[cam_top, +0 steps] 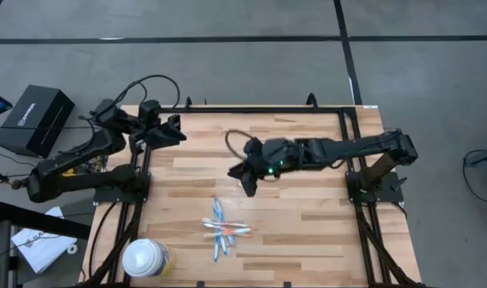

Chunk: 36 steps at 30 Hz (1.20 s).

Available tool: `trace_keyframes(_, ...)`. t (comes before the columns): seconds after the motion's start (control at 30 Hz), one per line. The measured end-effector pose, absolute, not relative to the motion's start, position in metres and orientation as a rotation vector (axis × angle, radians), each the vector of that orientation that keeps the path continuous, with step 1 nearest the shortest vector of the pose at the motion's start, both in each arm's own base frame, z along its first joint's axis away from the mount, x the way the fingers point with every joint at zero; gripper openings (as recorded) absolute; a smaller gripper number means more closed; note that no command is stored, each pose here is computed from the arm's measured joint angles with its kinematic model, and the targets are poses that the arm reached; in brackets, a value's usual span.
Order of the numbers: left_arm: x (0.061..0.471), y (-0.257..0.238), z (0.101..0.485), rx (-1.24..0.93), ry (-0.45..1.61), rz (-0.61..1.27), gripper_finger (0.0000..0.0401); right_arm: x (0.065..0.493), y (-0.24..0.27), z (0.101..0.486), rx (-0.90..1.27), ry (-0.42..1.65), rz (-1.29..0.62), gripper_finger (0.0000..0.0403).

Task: Pick & Place toothbrushing station
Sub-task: Put the bottom orange toothbrush into the right section of the transparent organizer

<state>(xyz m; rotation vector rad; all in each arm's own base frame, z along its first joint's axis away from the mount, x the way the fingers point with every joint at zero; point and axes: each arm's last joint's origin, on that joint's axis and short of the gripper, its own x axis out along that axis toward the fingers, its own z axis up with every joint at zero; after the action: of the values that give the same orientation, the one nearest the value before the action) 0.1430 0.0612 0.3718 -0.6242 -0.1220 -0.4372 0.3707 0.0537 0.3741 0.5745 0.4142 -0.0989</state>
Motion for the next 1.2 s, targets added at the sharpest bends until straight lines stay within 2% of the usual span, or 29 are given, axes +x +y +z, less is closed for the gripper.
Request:
trace_keyframes(0.1,0.149,0.054,0.371,-0.650,-0.115,-0.464,0.0164,0.371,0.047,0.380,0.559,0.391,-0.045,0.0131)
trace_keyframes(0.2,0.155,0.046,0.369,-0.656,-0.089,-0.520,0.0177,0.371,0.048,0.376,0.516,0.437,0.001,0.0179)
trace_keyframes(0.33,0.163,0.038,0.367,-0.651,-0.078,-0.543,0.0168,0.373,0.056,0.362,0.467,0.537,0.033,0.0204)
trace_keyframes(0.43,0.169,0.037,0.364,-0.637,-0.074,-0.538,0.0150,0.380,0.064,0.346,0.419,0.613,0.076,0.0191)
trace_keyframes(0.5,0.173,0.037,0.361,-0.625,-0.066,-0.534,0.0139,0.383,0.070,0.330,0.401,0.698,0.117,0.0171)
trace_keyframes(0.73,0.178,0.040,0.352,-0.548,-0.033,-0.478,0.0117,0.407,0.092,0.290,0.411,0.788,0.219,0.0105)
trace_keyframes(0.9,0.179,0.044,0.338,-0.495,0.067,-0.416,0.0127,0.418,0.100,0.272,0.453,0.804,0.234,0.0099)
trace_keyframes(1.2,0.176,0.052,0.327,-0.396,0.124,-0.298,0.0132,0.441,0.116,0.242,0.555,0.847,0.245,0.0099)
